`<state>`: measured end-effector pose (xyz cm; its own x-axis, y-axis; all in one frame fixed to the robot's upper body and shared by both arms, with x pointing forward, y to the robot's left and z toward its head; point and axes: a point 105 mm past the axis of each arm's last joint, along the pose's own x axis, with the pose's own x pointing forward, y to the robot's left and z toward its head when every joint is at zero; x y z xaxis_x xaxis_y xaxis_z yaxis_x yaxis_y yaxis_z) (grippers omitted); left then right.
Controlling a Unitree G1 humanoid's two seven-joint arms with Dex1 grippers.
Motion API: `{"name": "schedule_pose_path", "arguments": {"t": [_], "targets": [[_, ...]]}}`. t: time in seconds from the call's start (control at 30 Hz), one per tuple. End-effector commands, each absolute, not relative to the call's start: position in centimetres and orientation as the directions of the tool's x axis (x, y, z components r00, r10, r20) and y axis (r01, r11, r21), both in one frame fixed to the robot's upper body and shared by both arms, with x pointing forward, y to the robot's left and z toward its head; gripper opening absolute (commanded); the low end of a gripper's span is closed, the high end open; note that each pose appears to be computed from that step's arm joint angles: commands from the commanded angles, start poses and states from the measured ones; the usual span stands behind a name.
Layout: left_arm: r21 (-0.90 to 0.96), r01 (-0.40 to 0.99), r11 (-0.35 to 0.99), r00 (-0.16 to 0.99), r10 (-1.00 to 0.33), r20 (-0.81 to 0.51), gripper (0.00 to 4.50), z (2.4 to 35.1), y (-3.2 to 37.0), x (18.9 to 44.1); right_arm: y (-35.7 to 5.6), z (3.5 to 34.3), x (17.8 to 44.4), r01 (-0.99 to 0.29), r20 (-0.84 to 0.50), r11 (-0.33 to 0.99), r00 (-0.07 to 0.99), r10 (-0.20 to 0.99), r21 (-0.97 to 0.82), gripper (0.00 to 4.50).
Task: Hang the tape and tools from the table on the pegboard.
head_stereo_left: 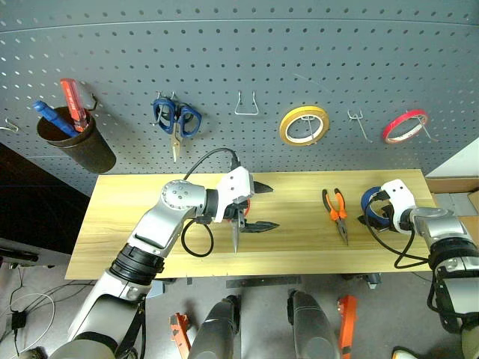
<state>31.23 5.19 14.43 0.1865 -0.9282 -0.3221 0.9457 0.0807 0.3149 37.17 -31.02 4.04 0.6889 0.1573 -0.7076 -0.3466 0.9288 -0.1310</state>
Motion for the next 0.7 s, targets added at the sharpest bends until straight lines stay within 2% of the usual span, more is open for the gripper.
{"name": "schedule_pose_path", "arguments": {"t": [0.03, 0.37, 0.4, 0.53, 0.7], "targets": [[0.349, 0.936, 0.057, 0.173, -0.935, -0.311, 4.50, 14.9, 4.9, 31.0, -32.0, 3.1, 36.1, -0.365, -0.763, 0.923, 0.629, 0.146, -0.125, 3.91], [0.358, 0.931, 0.070, 0.187, -0.935, -0.302, 4.50, 15.2, 5.3, 31.1, -31.3, 1.4, 36.0, -0.509, -0.787, 0.807, 0.610, 0.093, -0.299, 0.55], [0.356, 0.932, 0.073, 0.187, -0.936, -0.298, 4.50, 15.3, 5.3, 31.1, -31.2, 1.5, 36.1, -0.509, -0.776, 0.803, 0.623, 0.094, -0.312, 0.43], [0.356, 0.931, 0.085, 0.194, -0.939, -0.283, 4.50, 15.5, 5.2, 30.9, -30.9, 2.7, 36.8, -0.506, -0.718, 0.777, 0.689, 0.101, -0.376, 0.43], [0.369, 0.920, 0.132, 0.231, -0.943, -0.238, 4.50, 16.4, 5.2, 30.9, -30.5, 7.7, 35.9, -0.431, -0.536, 0.730, 0.837, 0.105, -0.530, 0.42]]}}
